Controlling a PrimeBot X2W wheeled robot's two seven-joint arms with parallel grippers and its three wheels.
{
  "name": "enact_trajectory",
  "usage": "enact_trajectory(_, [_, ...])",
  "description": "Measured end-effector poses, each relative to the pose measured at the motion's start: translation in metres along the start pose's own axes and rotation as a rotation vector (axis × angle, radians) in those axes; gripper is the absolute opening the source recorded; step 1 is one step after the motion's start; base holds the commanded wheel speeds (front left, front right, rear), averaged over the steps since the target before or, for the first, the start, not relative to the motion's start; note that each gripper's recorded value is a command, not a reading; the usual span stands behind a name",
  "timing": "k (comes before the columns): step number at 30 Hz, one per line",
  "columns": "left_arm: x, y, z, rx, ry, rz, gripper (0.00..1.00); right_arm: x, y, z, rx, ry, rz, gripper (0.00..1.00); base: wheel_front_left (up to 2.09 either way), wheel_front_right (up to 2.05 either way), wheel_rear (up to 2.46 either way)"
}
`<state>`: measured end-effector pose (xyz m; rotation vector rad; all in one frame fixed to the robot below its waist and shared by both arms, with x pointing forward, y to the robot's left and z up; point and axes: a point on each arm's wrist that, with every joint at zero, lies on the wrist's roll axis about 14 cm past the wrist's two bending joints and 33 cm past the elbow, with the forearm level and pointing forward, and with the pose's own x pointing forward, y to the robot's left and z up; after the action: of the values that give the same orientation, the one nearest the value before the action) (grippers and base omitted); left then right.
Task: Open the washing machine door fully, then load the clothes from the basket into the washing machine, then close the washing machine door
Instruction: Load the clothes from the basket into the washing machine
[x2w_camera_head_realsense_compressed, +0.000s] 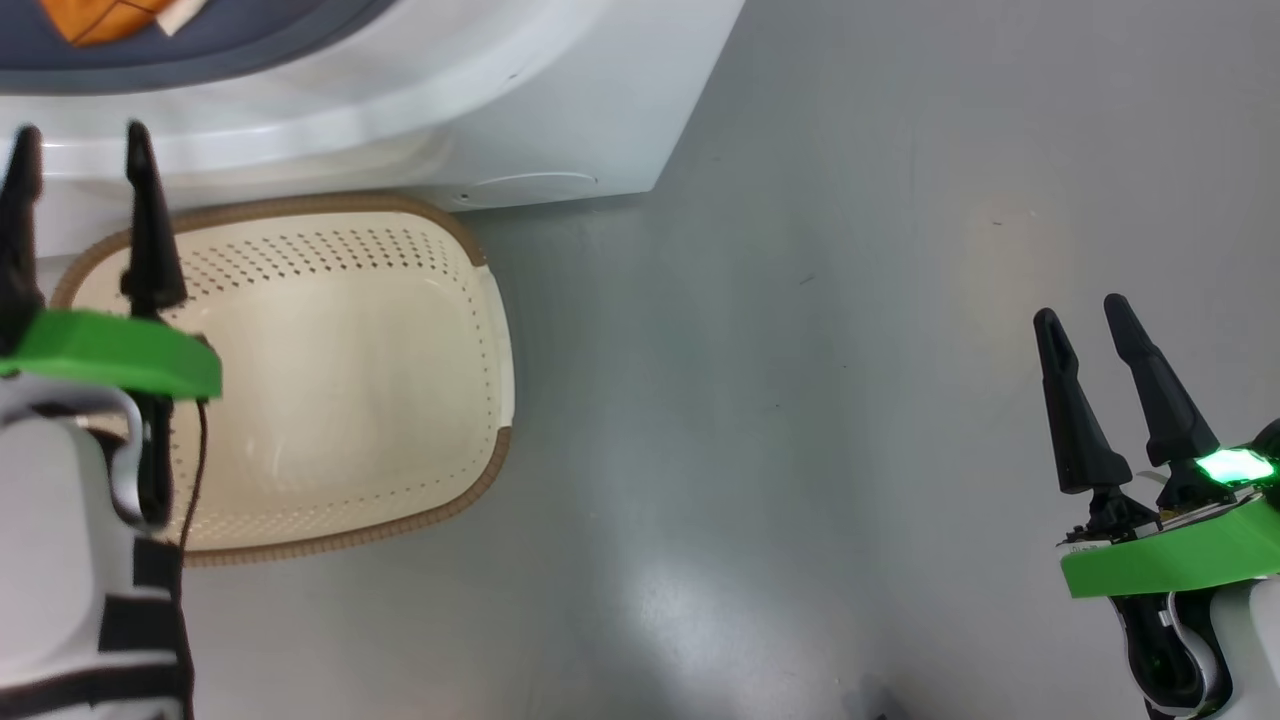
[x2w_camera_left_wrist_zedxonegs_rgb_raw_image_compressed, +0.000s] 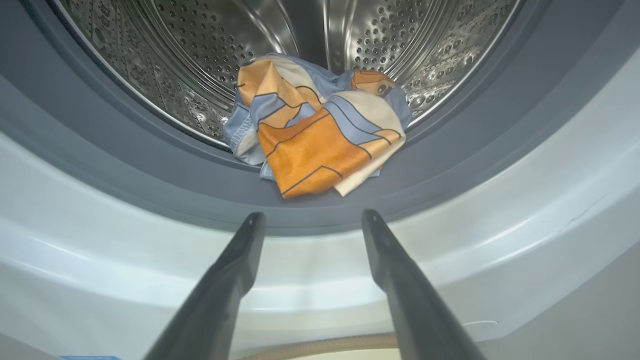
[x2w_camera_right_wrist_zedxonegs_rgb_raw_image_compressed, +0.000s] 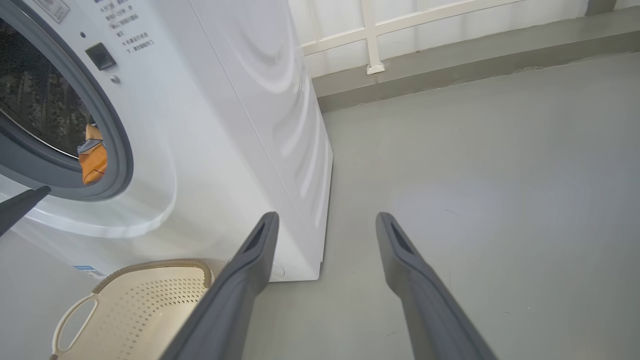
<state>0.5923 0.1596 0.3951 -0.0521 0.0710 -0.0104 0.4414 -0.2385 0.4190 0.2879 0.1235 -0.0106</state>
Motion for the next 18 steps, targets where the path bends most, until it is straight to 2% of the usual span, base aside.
enact_trajectory(18, [-0.088, 0.029, -0.009, 0.008, 0.04, 0.094, 1.0, -0.007, 0.007, 0.004, -0.011, 0.004, 0.032, 1.0, 0.0, 0.0, 0.0])
